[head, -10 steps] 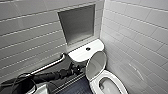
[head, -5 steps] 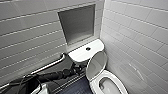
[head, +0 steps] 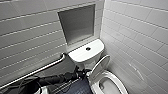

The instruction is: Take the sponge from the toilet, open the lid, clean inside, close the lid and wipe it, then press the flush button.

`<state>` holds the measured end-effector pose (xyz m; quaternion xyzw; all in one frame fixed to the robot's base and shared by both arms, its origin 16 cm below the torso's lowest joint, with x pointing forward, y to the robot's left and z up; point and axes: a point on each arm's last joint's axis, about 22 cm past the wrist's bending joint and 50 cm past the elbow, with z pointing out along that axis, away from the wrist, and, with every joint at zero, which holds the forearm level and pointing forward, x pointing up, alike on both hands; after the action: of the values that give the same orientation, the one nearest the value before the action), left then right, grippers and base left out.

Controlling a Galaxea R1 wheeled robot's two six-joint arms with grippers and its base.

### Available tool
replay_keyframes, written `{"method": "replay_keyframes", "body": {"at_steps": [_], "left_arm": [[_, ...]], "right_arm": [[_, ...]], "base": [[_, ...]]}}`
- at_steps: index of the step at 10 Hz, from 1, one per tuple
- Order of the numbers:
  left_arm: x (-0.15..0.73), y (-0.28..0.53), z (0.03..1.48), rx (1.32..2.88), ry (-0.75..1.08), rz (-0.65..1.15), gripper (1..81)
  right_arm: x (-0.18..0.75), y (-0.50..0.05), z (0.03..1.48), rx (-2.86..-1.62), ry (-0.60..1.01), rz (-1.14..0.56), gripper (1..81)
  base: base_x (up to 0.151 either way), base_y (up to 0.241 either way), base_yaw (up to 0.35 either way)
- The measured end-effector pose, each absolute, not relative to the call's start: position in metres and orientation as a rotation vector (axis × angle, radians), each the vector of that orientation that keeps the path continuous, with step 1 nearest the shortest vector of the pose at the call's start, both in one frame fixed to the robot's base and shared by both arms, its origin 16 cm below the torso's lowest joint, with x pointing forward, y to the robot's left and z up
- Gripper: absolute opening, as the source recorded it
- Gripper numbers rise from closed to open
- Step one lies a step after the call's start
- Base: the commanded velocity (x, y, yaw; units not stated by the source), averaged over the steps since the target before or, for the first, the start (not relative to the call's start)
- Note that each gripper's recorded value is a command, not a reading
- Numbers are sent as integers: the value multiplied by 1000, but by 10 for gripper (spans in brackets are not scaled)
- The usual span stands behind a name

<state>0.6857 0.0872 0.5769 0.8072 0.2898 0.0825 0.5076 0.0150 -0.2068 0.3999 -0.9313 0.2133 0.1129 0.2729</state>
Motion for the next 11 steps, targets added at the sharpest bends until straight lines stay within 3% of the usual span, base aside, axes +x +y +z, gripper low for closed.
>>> {"method": "replay_keyframes", "body": {"at_steps": [2,4,7,11], "left_arm": [[652,95,578,1971,627,155,811],[606,167,540,2100,613,159,811],[454,184,506,2205,445,-34,811],[234,216,471,2318,357,-286,811]], "right_arm": [[17,-210,403,-2503,576,305,10],[18,-213,402,-2508,576,304,10],[18,-210,404,-2500,582,307,10],[22,-211,411,-2490,607,283,10]], "base": [[0,0,0],[0,0,0],[0,0,0],[0,0,0]]}}
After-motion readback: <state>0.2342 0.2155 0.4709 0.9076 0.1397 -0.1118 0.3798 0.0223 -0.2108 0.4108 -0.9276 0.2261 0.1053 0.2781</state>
